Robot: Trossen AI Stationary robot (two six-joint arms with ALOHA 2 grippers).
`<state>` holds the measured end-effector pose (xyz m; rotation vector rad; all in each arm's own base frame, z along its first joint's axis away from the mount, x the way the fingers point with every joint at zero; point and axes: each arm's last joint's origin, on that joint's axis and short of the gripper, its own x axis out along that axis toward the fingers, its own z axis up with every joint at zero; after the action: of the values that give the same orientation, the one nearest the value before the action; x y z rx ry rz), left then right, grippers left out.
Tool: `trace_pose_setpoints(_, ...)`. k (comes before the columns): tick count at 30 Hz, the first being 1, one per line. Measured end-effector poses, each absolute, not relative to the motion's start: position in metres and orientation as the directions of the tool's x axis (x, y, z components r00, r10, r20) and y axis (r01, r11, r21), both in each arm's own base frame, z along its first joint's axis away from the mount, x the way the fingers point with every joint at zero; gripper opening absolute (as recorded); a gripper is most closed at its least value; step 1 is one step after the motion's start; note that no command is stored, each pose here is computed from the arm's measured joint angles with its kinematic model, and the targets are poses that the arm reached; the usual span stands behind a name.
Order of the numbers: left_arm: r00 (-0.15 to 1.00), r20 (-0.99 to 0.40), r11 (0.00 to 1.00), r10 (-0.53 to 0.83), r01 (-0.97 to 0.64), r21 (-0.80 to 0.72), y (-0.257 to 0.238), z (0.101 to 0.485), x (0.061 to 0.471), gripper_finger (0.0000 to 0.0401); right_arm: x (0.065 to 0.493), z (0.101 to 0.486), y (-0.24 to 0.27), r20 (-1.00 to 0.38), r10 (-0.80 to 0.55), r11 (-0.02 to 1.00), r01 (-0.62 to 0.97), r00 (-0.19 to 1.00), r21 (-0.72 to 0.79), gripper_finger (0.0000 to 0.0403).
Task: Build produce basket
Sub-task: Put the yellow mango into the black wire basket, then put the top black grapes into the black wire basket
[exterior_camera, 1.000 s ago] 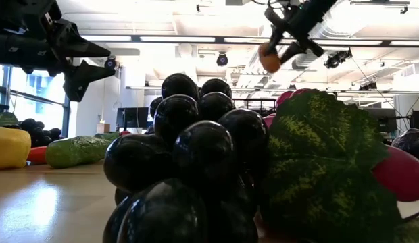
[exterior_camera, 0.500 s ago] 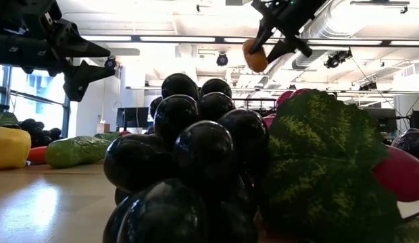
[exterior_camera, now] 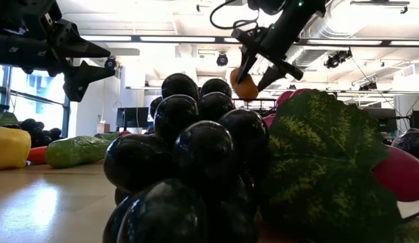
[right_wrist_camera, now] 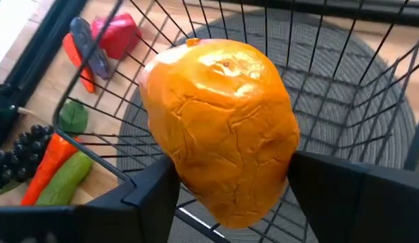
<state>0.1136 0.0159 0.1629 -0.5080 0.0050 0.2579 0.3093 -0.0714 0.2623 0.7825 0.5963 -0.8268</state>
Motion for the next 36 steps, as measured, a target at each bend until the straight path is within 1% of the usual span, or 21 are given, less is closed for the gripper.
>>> trace_pose_setpoints(5,0.968,-0.069,0.842,0.243,-0.246,-0.48,0.0159,0.1628,0.1136,0.0195,0.3126,0.2568,-0.0718,-0.739,-0.402,0.42,0.826,0.541,0.377,0.0247)
trace_pose_setpoints(8,0.968,-0.069,0.842,0.242,-0.245,-0.48,0.0159,0.1628,0.1137,0.0195,0.3124,0.257,-0.0723,-0.734,-0.417,0.401,0.833,0.536,0.381,0.0248)
trace_pose_setpoints(13,0.968,-0.069,0.842,0.243,-0.246,-0.48,0.016,0.1629,0.1136,0.0195,0.3124,0.2571,-0.0724,-0.733,-0.422,0.4,0.835,0.534,0.377,0.0248)
trace_pose_setpoints(18,0.968,-0.069,0.842,0.243,-0.246,-0.48,0.016,0.1628,0.1136,0.0195,0.3125,0.257,-0.0725,-0.739,-0.396,0.388,0.829,0.545,0.403,0.0251)
trace_pose_setpoints(22,0.968,-0.069,0.842,0.243,-0.246,-0.48,0.016,0.1628,0.1136,0.0195,0.3123,0.2572,-0.073,-0.734,-0.416,0.374,0.837,0.537,0.4,0.0276)
trace_pose_setpoints(25,0.968,-0.066,0.844,0.243,-0.245,-0.478,0.016,0.1631,0.1136,0.0195,0.312,0.2575,-0.074,-0.731,-0.423,0.359,0.84,0.535,0.407,0.0306)
trace_pose_setpoints(30,0.976,-0.062,0.887,0.209,-0.216,-0.409,0.015,0.1636,0.1139,0.0195,0.3116,0.2578,-0.0761,-0.726,-0.441,0.351,0.846,0.527,0.401,0.0357)
trace_pose_setpoints(33,0.982,-0.053,0.901,0.18,-0.186,-0.391,0.0141,0.1645,0.1141,0.0198,0.3127,0.2588,-0.0763,-0.715,-0.446,0.363,0.839,0.538,0.405,0.0374)
trace_pose_setpoints(36,0.987,-0.039,0.906,0.158,-0.161,-0.392,0.0135,0.1658,0.1143,0.0208,0.3143,0.2602,-0.0762,-0.703,-0.442,0.392,0.825,0.557,0.406,0.0379)
